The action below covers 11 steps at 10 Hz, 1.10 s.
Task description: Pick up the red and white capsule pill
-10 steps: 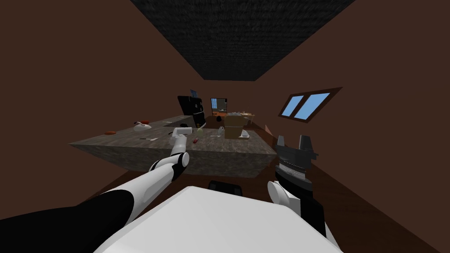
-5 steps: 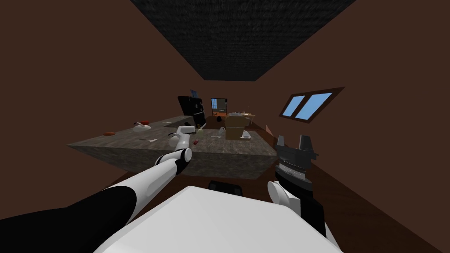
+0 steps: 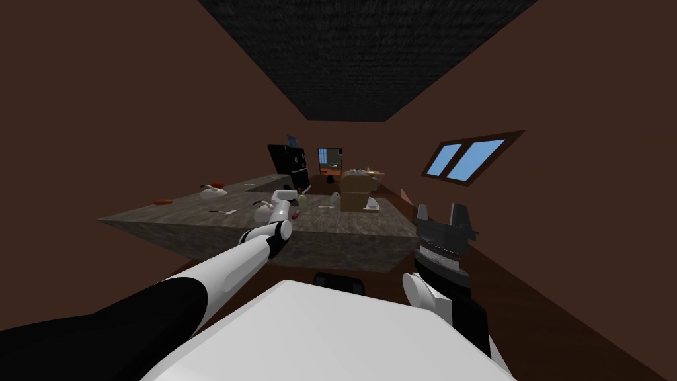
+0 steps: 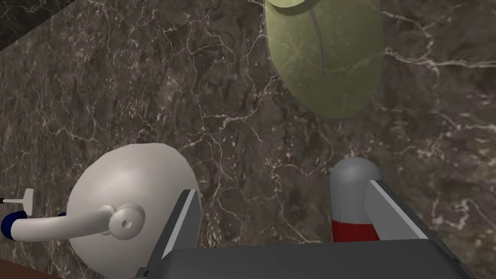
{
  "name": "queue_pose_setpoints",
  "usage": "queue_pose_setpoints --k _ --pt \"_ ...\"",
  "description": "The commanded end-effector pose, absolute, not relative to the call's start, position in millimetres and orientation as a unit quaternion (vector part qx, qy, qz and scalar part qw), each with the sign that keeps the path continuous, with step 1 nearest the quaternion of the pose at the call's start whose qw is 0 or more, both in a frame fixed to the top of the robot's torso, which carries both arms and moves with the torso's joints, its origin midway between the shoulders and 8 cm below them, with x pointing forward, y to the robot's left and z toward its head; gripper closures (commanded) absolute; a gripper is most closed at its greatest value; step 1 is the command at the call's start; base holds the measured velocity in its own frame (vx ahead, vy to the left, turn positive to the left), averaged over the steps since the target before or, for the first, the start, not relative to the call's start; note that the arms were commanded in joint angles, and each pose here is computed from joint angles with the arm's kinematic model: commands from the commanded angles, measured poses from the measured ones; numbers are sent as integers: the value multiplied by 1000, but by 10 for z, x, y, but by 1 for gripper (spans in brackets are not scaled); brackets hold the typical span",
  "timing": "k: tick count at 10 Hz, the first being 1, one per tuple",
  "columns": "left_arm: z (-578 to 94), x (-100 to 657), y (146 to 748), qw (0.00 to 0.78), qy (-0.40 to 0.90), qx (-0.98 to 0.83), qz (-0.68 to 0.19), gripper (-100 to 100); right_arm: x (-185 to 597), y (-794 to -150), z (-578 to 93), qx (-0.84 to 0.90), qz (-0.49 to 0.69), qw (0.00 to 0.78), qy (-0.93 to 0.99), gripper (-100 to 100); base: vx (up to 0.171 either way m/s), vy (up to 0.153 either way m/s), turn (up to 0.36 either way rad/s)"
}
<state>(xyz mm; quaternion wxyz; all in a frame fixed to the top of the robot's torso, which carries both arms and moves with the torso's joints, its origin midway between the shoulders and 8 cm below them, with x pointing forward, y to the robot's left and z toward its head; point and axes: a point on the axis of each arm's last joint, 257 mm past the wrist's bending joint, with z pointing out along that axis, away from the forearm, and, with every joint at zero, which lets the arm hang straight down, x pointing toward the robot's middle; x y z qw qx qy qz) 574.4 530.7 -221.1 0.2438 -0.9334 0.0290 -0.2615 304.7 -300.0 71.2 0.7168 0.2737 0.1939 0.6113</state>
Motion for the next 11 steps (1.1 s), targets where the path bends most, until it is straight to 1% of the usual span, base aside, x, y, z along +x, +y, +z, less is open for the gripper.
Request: queue_pose_setpoints --k 1,2,3,5,8,9,10,11 --pt "-2315 5714 5230 230 27 -942 -241 -100 3047 -3000 712 274 611 717 194 0 42 38 6" --pt "-2379 5694 5213 227 29 -945 -235 -100 3047 -3000 712 274 611 717 194 0 15 23 -3" --pt "-2427 5671 5069 212 26 -953 -215 -100 3047 -3000 712 274 611 717 194 0 28 44 28" --pt "-2540 5625 5036 205 29 -957 -202 -100 3047 -3000 712 274 611 717 194 0 25 29 1" --pt "-2788 5480 4703 174 35 -974 -142 -100 3047 -3000 712 274 611 717 194 0 40 48 21" --pt "-2808 5457 4693 172 35 -975 -137 -100 3047 -3001 712 274 611 717 194 0 44 50 11" --pt "-2915 5363 4537 159 40 -981 -107 -100 3047 -3000 712 274 611 717 194 0 52 53 35" --pt "-2915 5363 4537 159 40 -981 -107 -100 3047 -3001 712 274 611 717 194 0 42 44 13"
